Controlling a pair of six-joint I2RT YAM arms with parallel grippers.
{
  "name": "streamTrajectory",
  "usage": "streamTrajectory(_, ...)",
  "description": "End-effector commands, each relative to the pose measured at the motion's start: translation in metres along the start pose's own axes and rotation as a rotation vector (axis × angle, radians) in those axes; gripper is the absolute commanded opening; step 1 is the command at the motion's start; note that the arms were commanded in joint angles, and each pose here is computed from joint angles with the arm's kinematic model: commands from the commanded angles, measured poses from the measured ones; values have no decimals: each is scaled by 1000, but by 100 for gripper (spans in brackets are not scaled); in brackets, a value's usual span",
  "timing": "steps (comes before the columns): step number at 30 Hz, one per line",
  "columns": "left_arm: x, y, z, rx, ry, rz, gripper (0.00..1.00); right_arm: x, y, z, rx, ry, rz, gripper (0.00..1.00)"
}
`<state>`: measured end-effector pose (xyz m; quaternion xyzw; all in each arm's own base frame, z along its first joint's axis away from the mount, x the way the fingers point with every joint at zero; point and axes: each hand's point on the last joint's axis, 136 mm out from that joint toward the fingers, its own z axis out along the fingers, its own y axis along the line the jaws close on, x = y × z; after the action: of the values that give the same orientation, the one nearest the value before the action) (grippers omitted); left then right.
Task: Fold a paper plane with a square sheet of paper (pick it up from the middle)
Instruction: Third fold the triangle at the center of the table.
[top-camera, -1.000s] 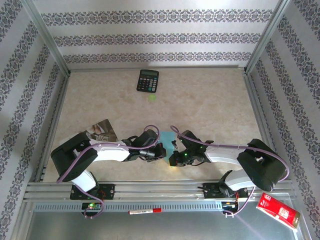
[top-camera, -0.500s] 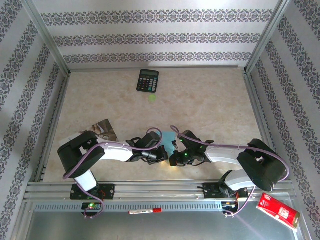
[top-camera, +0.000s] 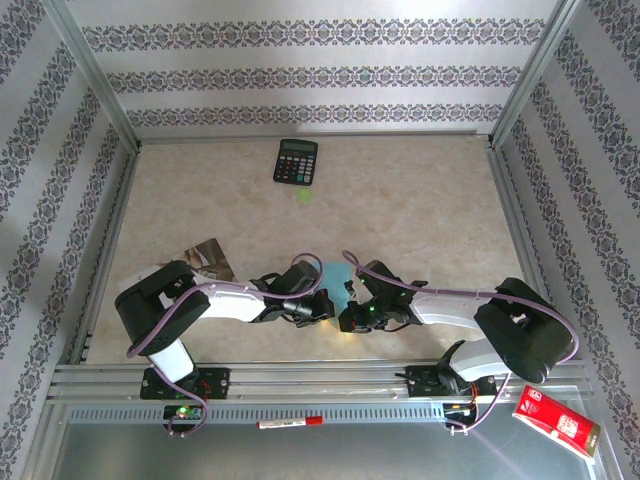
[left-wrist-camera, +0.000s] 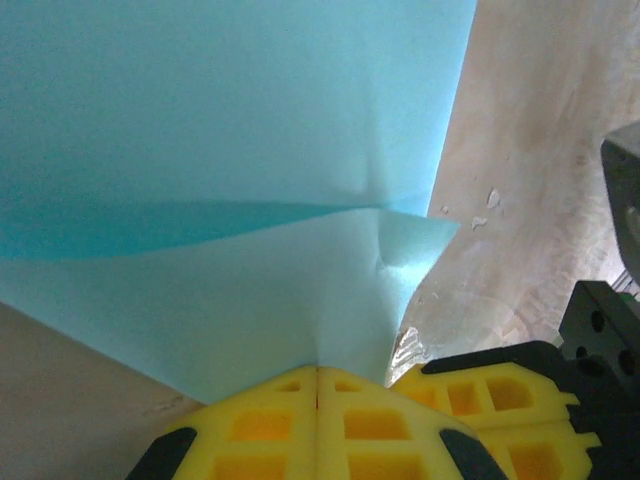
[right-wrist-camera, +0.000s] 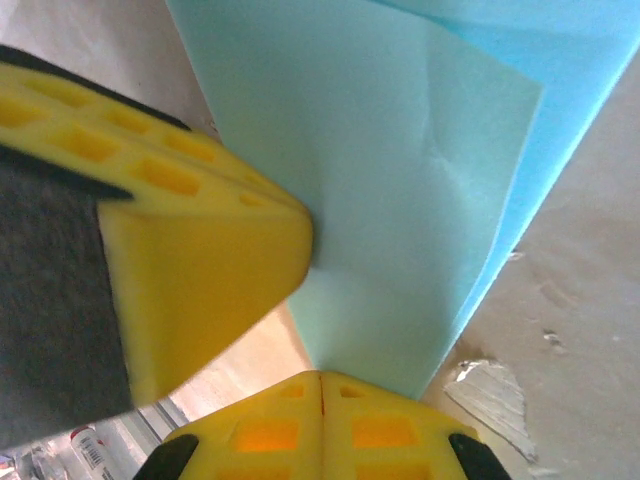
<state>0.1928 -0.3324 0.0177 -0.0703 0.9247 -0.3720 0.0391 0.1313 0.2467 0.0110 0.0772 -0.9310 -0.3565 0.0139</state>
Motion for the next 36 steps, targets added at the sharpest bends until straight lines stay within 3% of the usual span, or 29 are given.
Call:
streamTrajectory(1,-12,25,-1,-81,-21,-5,0,39,-65,-1,242,88,155,0)
streamTrajectory(23,-71,76,-25,-172,-84,-49,0,43,-70,-4,271,95,159,0)
streamTrajectory(30,-90,75,-50,-136,-138,-54,0,40,-64,-4,262,108,127,0)
streamTrajectory(36,-88,60,-91,-120,-223,-18,13,22,-36,5,242,174,-24,0)
